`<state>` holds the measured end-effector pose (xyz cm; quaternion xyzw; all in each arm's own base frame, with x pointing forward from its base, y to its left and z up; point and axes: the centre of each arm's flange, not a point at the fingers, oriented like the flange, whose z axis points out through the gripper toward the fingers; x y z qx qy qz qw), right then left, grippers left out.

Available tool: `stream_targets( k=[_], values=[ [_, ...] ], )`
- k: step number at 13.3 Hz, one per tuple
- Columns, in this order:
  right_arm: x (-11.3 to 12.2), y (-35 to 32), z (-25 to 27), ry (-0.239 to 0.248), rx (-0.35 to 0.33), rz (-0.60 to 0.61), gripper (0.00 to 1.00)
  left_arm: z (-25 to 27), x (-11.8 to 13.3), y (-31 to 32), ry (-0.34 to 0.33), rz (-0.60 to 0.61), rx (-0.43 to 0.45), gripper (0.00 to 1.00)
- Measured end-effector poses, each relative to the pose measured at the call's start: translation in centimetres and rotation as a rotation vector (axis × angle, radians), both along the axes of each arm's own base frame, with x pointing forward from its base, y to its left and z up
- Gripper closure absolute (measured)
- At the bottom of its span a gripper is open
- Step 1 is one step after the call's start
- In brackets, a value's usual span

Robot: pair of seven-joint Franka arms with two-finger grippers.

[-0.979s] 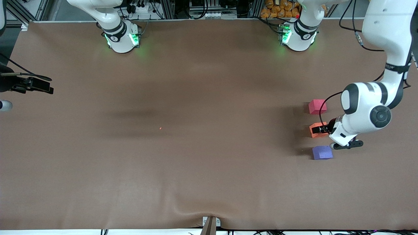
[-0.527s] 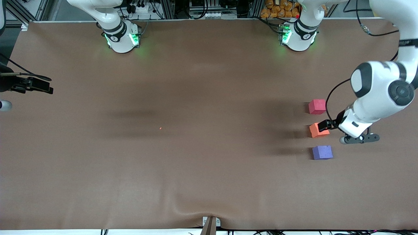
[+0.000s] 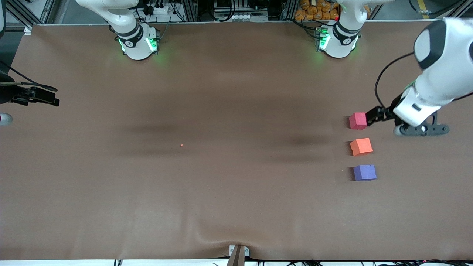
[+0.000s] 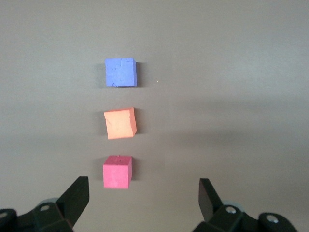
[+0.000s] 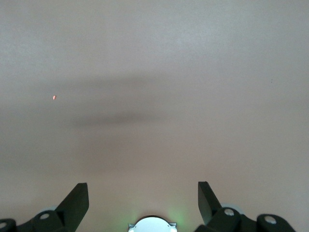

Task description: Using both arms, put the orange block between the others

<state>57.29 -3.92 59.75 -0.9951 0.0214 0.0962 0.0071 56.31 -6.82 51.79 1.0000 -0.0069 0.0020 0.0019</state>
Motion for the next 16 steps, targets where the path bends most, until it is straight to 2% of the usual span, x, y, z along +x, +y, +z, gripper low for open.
stream_targets(
  k=[4, 10, 16],
  values=[
    [0.0, 0.0, 0.1, -0.002, 0.0, 0.0, 0.0, 5.1, -0.7, 0.4, 0.038, -0.125, 0.004, 0.0],
    [0.0, 0.0, 0.1, -0.002, 0.0, 0.0, 0.0, 10.3, -1.4, 1.0, 0.044, -0.13, 0.004, 0.0],
    [-0.2, -0.1, 0.3, 0.007, 0.0, -0.002, 0.0, 11.6, -1.5, 1.2, 0.038, -0.127, 0.003, 0.0]
  ],
)
